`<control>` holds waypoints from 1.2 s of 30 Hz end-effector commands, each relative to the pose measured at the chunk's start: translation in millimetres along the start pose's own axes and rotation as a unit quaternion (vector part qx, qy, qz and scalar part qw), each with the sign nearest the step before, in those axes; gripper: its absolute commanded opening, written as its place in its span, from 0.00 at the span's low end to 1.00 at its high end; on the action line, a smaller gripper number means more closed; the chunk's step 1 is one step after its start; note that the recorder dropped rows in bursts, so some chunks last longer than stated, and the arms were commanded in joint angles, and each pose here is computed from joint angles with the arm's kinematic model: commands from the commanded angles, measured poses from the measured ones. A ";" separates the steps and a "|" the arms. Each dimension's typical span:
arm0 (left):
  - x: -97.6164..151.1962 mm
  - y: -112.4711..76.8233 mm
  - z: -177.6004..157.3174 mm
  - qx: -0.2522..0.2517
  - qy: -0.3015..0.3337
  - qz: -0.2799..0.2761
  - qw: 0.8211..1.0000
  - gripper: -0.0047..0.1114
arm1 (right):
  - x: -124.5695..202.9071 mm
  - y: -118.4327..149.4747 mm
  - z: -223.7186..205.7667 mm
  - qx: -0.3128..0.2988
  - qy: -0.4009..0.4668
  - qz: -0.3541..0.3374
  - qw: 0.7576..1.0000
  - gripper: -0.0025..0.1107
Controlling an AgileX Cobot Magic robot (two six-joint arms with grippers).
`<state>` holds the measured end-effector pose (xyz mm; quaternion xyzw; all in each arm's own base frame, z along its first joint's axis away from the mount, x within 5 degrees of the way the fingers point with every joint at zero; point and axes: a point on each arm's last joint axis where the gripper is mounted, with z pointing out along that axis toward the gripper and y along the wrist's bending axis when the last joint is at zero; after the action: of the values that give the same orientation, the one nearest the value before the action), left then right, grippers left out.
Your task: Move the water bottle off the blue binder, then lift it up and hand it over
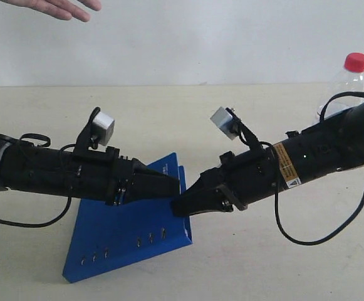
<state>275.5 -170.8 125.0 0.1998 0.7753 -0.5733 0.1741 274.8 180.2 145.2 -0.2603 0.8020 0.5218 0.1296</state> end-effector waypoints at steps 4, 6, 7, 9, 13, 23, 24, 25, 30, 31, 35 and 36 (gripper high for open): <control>-6.0 -9.2 -8.9 -0.036 0.006 0.035 0.999 0.20 | -32.1 19.2 -13.9 -0.074 -0.129 -0.009 0.989 0.02; -7.8 -13.7 -12.0 -0.036 0.008 0.047 0.998 0.20 | -34.4 12.2 -24.0 -0.064 -0.143 -0.003 0.988 0.02; -8.2 -14.9 -12.5 -0.037 0.008 0.051 0.998 0.20 | -35.3 9.4 -28.2 -0.060 -0.149 -0.001 0.987 0.02; -9.0 -16.8 -13.6 -0.041 0.010 0.057 0.997 0.20 | -36.9 3.9 -36.5 -0.053 -0.161 0.007 0.985 0.02; -9.2 -15.2 -14.0 -0.053 0.011 0.059 0.997 0.20 | -35.8 2.6 -41.1 -0.057 -0.158 0.002 0.986 0.02; -9.1 -14.1 -14.1 -0.059 0.011 0.060 0.996 0.20 | -31.9 2.4 -39.9 -0.054 -0.136 -0.009 0.989 0.02; -9.2 -13.4 -14.2 -0.063 0.011 0.059 0.996 0.20 | -31.6 2.4 -39.8 -0.054 -0.135 -0.010 0.989 0.02; -9.3 -11.6 -14.5 -0.073 0.011 0.057 0.996 0.20 | -31.3 2.1 -39.7 -0.054 -0.133 -0.004 0.990 0.02; -10.8 9.1 -20.6 -0.191 0.003 0.021 0.981 0.20 | -25.8 -20.5 -38.8 0.064 -0.107 0.072 0.990 0.09; -11.4 12.9 -23.0 -0.211 -0.001 0.011 0.978 0.20 | -23.5 -24.6 -39.0 0.086 -0.097 0.088 0.988 0.15; -14.0 24.7 -34.0 -0.265 -0.016 -0.010 0.964 0.20 | -18.5 -30.2 -39.5 0.117 -0.076 0.115 0.984 0.44; -14.7 28.2 -38.2 -0.280 -0.020 -0.016 0.960 0.20 | -18.5 -31.3 -39.8 0.124 -0.076 0.114 0.983 0.50</control>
<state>296.1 -139.9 123.2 0.1480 0.8880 -0.3732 0.2241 308.5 143.1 147.0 -0.1132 0.8613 0.4683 0.1612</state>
